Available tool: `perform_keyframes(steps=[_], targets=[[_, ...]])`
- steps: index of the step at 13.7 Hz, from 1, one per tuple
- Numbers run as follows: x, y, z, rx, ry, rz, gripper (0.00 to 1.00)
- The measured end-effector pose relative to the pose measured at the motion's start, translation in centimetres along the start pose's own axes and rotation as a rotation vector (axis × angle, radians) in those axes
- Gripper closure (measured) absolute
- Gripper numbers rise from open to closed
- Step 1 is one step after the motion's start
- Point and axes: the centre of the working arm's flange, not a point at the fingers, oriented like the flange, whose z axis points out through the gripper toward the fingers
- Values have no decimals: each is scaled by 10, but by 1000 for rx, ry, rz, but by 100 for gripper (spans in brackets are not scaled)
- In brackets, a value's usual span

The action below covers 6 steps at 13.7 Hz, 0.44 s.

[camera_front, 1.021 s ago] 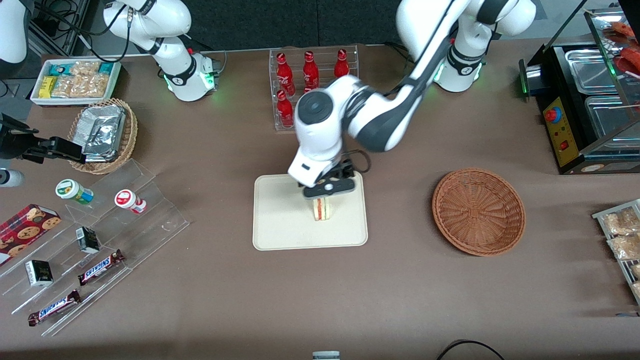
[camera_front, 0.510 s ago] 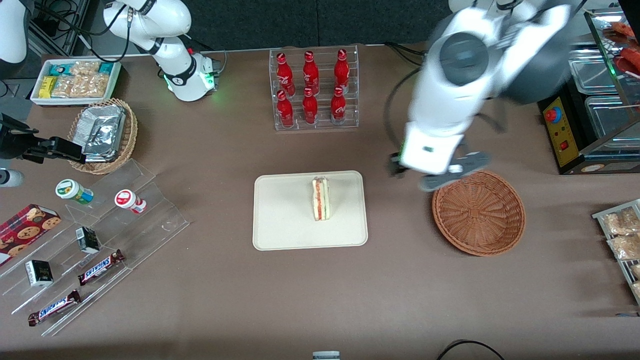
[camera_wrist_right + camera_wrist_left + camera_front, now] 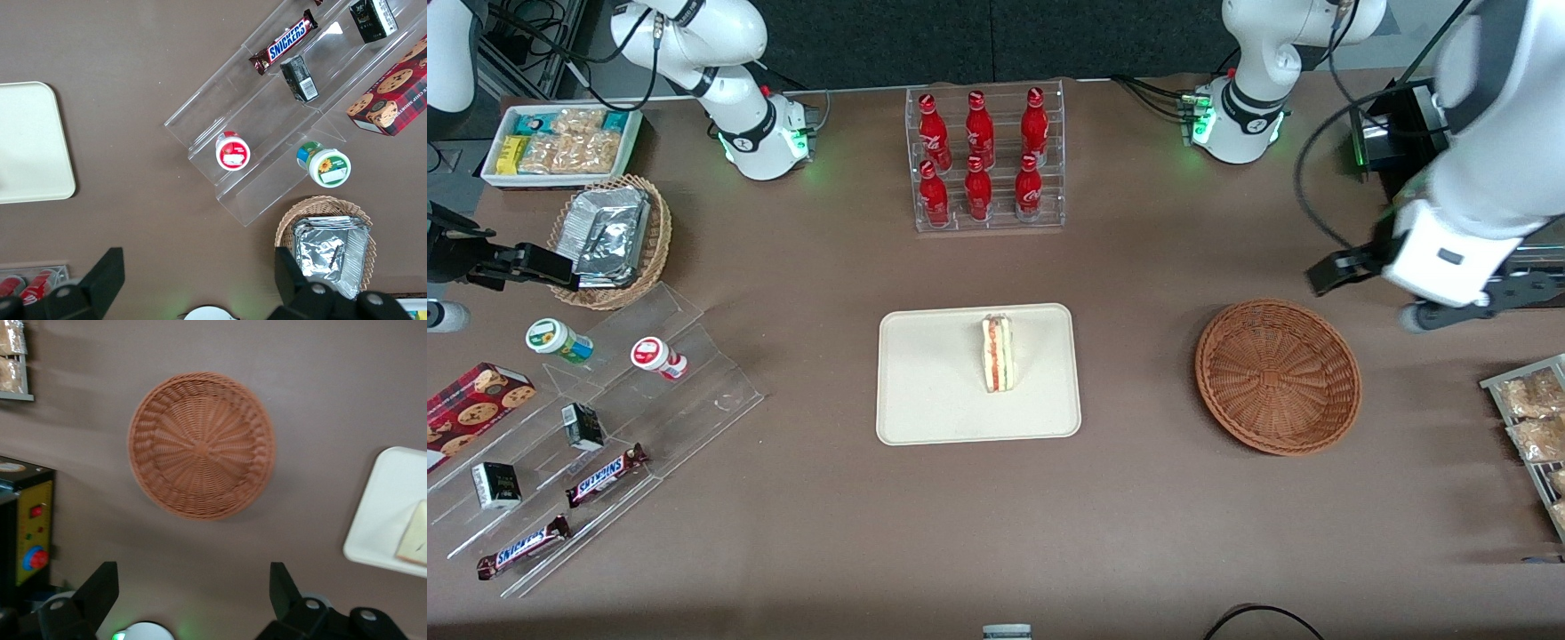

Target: Place sandwich from basket to tray

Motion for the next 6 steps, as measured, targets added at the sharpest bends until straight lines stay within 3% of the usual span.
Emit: perform_keyframes(steps=[3,6], targets=[[-2,-41,4,-15,9,69,0],[-13,-43,-1,-74,15,82,0]])
